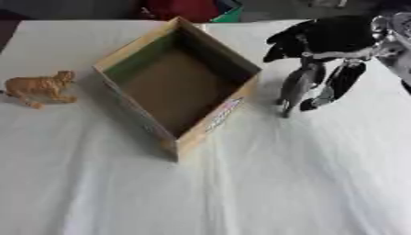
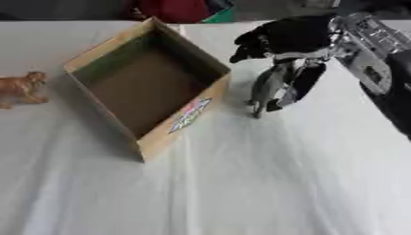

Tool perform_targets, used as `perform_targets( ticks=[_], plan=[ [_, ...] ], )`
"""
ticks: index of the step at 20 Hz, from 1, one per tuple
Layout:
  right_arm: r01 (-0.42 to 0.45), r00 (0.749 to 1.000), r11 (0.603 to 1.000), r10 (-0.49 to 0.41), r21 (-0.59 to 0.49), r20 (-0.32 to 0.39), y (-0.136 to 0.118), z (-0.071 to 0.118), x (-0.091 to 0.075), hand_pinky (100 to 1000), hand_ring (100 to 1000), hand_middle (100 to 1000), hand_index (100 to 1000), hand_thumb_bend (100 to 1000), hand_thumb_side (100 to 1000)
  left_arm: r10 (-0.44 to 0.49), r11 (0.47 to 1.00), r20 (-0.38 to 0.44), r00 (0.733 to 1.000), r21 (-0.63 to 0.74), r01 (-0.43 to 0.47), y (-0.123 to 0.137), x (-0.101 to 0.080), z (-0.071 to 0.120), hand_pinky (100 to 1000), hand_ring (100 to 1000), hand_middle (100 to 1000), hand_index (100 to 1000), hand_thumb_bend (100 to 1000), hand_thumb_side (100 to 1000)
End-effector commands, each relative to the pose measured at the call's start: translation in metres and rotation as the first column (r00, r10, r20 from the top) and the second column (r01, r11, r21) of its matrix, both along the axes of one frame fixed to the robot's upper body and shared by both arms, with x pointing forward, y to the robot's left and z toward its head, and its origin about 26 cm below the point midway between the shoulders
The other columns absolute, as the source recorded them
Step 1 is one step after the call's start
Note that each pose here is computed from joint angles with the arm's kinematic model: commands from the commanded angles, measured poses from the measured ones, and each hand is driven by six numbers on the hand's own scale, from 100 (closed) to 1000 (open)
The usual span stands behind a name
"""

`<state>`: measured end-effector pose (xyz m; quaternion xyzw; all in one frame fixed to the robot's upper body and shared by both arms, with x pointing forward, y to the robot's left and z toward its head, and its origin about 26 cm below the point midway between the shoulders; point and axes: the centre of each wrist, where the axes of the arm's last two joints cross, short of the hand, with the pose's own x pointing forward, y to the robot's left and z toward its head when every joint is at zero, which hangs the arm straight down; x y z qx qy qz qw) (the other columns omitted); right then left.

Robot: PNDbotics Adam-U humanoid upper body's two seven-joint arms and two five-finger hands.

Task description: Pick up objects on the table and place them in the box.

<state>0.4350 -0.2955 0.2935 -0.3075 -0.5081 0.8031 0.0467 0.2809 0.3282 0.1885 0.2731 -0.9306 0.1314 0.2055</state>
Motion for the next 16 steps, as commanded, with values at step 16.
perform_targets(
  ticks=[16],
  plan=[
    [0.038,0.991,0.988,-0.057,-0.150,-0.123,-0.025,0.002,0.007,891,1000,825,926,413,469,-0.007,1.000,0.034,0.999,-0.003,0.007,-0.001,-0.002,0.006,569,709,778,844,100,858]
  ],
)
